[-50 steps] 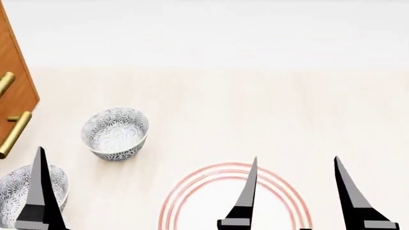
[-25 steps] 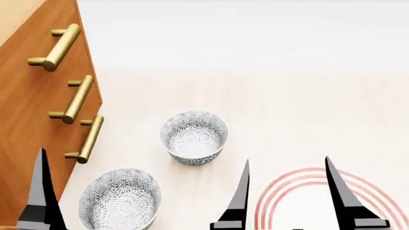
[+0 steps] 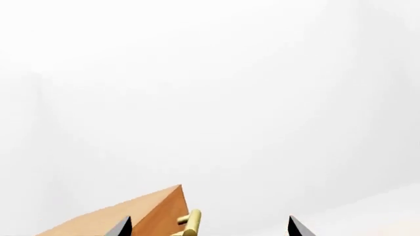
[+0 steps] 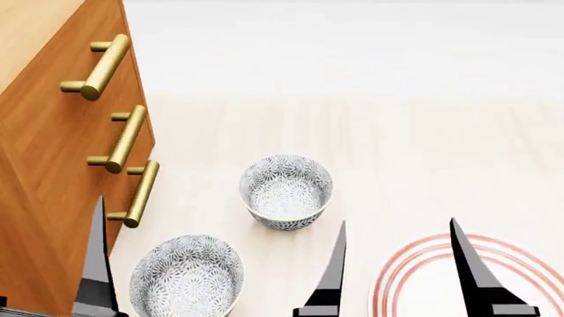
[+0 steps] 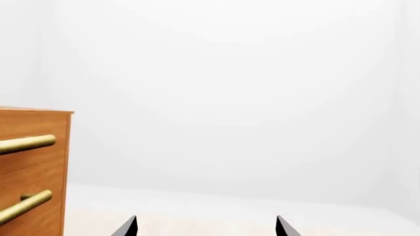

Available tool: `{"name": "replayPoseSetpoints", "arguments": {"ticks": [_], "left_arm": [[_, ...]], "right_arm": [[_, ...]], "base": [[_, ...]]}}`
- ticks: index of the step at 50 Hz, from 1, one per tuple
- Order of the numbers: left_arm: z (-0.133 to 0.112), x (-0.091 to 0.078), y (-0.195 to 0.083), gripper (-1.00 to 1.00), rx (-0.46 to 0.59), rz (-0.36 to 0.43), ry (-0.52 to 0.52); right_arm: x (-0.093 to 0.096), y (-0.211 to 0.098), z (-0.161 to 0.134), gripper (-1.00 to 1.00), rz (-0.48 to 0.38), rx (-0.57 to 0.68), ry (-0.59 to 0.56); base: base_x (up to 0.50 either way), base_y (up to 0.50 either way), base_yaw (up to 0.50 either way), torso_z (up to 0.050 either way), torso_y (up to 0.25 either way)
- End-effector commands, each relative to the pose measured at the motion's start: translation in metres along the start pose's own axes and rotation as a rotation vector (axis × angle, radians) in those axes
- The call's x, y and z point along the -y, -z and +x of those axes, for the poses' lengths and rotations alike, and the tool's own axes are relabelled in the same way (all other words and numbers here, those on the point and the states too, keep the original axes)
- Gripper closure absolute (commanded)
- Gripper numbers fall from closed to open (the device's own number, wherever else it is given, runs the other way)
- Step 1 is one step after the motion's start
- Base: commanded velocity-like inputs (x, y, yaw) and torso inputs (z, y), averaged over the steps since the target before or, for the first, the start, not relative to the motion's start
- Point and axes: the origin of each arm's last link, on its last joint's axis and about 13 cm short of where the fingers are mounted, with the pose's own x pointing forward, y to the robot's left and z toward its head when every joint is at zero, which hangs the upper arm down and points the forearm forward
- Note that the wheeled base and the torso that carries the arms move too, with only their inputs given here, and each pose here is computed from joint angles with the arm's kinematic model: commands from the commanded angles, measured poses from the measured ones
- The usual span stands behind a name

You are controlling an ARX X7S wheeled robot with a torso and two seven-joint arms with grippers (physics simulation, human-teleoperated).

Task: Open the top drawer of the cabinet.

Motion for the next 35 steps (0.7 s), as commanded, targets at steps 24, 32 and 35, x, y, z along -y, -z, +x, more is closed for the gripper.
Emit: {"name": "replayPoseSetpoints", "arguments": {"ticks": [24,32,35], "left_arm": [[0.055,-0.006,-0.037,-1.0,0.136,0.617,0.151],[0.076,-0.012,-0.028,-1.0,0.055,0.679,0.181],[0.079,-0.012,-0.026,-1.0,0.024,0.681,0.199]], "right_arm": [[0.006,-0.006,-0.005,-1.0,0.03,0.03,0.027],[0.005,-0.005,-0.004,-1.0,0.033,0.028,0.026],[0.005,-0.005,-0.004,-1.0,0.033,0.028,0.025]], "base": [[0.0,0.0,0.0,0.0,0.0],[0.0,0.0,0.0,0.0,0.0],[0.0,0.0,0.0,0.0,0.0]]}}
